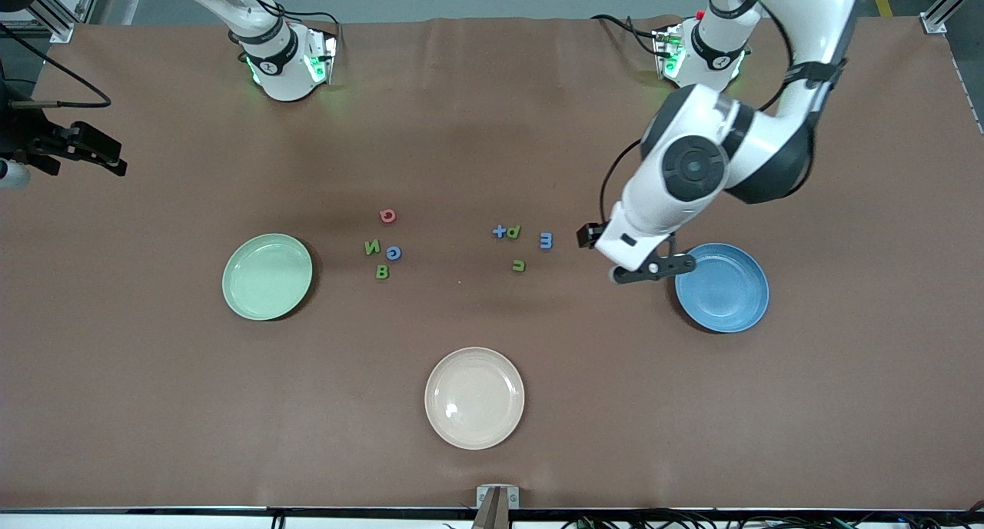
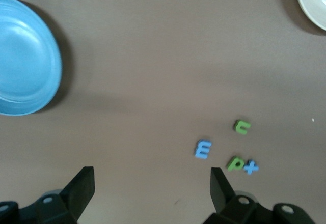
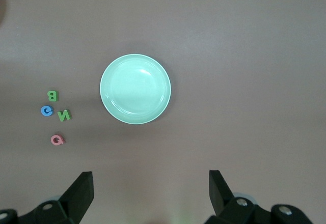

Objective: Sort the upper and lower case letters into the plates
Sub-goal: 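Reach the left gripper down to the blue E letter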

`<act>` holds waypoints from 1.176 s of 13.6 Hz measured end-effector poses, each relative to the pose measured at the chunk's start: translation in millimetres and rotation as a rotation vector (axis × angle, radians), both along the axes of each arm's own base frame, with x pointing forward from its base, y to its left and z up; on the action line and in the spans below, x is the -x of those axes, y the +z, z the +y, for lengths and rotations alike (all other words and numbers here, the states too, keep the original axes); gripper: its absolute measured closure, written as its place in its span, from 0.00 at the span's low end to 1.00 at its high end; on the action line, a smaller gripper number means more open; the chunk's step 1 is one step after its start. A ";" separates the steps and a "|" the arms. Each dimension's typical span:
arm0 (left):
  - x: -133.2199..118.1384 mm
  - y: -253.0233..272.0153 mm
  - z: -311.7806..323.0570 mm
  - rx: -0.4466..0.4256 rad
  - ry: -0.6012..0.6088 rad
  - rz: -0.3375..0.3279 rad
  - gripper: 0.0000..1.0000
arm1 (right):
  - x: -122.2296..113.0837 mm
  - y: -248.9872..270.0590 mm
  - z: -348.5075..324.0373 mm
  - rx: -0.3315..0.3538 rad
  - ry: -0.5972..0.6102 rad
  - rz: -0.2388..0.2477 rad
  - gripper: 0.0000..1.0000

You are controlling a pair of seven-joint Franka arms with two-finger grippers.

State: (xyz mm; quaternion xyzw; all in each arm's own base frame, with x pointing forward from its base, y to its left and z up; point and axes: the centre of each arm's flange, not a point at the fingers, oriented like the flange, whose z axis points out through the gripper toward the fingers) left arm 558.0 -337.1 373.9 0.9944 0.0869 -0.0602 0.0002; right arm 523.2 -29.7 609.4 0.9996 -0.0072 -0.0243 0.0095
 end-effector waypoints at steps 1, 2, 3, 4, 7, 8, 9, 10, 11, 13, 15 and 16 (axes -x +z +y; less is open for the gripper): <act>5.7 -17.2 -15.6 -0.002 0.015 -0.018 0.00 | -0.3 -0.4 0.0 -0.003 -0.001 0.000 0.00; 12.6 -34.7 -29.5 0.003 0.033 -0.032 0.00 | -0.4 -0.6 0.1 -0.007 -0.001 0.000 0.00; 20.4 -52.0 -40.7 0.007 0.046 -0.039 0.00 | -0.5 -0.6 0.2 -0.009 -0.002 0.000 0.00; 29.2 -67.7 -49.0 0.007 0.047 -0.035 0.00 | -0.6 -0.6 0.1 -0.010 -0.002 -0.001 0.00; 58.0 -107.3 -68.4 -0.016 0.025 0.000 0.00 | -0.8 -0.6 0.8 -0.018 -0.003 -0.002 0.00; 64.8 -117.9 -73.4 -0.023 0.007 -0.002 0.00 | -0.8 -0.5 1.2 -0.022 -0.003 -0.003 0.00; 69.1 -127.0 -76.7 -0.038 -0.020 -0.016 0.00 | -0.8 -0.5 1.3 -0.025 -0.003 -0.003 0.00; 71.1 -135.1 -78.3 -0.053 -0.045 -0.032 0.00 | -0.8 -0.4 1.4 -0.025 -0.004 -0.003 0.00; 72.0 -141.7 -78.3 -0.063 -0.061 -0.039 0.00 | -0.9 -0.1 1.3 -0.025 -0.004 -0.004 0.00; 72.6 -154.1 -78.6 -0.056 -0.069 -0.051 0.00 | -1.5 6.2 0.8 -0.025 -0.005 -0.017 0.00; 74.1 -167.1 -79.2 -0.040 -0.073 -0.059 0.02 | -3.4 13.2 -0.5 -0.024 -0.007 -0.032 0.00; 75.3 -173.6 -79.2 -0.036 -0.078 -0.059 0.06 | -5.1 13.2 -1.6 -0.024 -0.009 -0.032 0.00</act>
